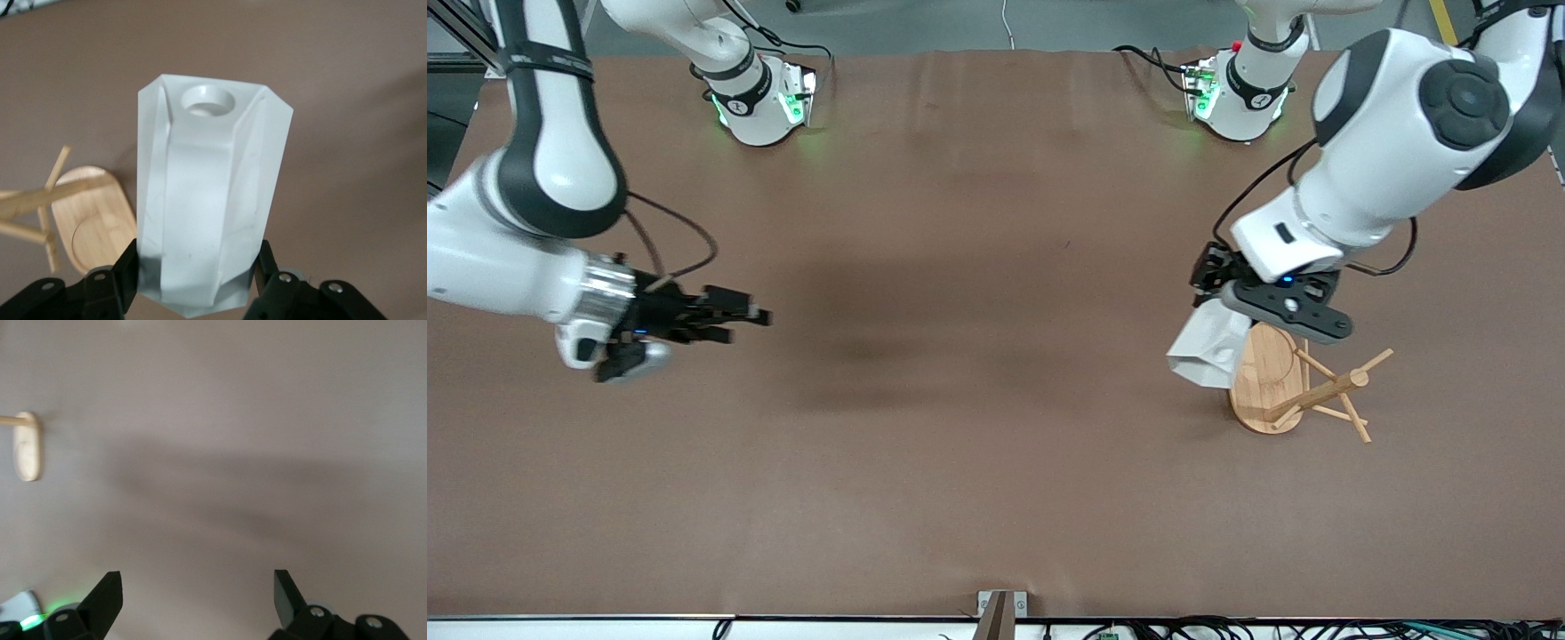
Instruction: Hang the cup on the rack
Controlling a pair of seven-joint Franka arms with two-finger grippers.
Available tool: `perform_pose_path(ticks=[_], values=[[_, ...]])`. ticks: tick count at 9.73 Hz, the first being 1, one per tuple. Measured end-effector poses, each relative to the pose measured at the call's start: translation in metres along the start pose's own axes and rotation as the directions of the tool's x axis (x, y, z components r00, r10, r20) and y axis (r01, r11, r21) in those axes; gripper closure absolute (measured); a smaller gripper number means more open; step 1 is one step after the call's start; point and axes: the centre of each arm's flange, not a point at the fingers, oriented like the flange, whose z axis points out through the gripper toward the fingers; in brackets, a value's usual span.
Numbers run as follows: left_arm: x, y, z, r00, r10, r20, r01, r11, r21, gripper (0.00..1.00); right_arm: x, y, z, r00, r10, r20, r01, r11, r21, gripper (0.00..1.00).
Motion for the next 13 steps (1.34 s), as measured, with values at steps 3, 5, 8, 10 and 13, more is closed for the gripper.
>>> perform_pose_path(ticks=[3,5,8,10,13], values=[[-0.031,-0.034,0.036,0.992,-0.111,0.062,0.11,0.994,0.024,0.3,-0.02,0.037,-0.073,0.998,-0.056,-0.01,0.051,0.966,-0.252,0.0],[-0.046,-0.051,0.064,0.988,-0.14,0.072,0.137,0.99,0.034,0.3,-0.034,0.038,-0.131,0.998,-0.065,0.011,0.065,0.927,-0.37,0.0],[-0.055,-0.06,0.08,0.991,-0.115,0.071,0.113,0.993,0.037,0.3,-0.044,0.0,-0.223,0.999,-0.023,-0.022,0.01,0.883,-0.47,0.0],[-0.057,-0.076,0.079,0.994,-0.082,0.071,0.08,0.996,0.035,0.3,-0.047,-0.016,-0.25,0.998,-0.033,-0.049,0.005,0.876,-0.482,0.0],[-0.057,-0.087,0.084,0.996,-0.051,0.066,0.05,0.999,0.019,0.3,-0.048,-0.033,-0.254,0.998,0.006,-0.065,-0.037,0.878,-0.478,0.0]])
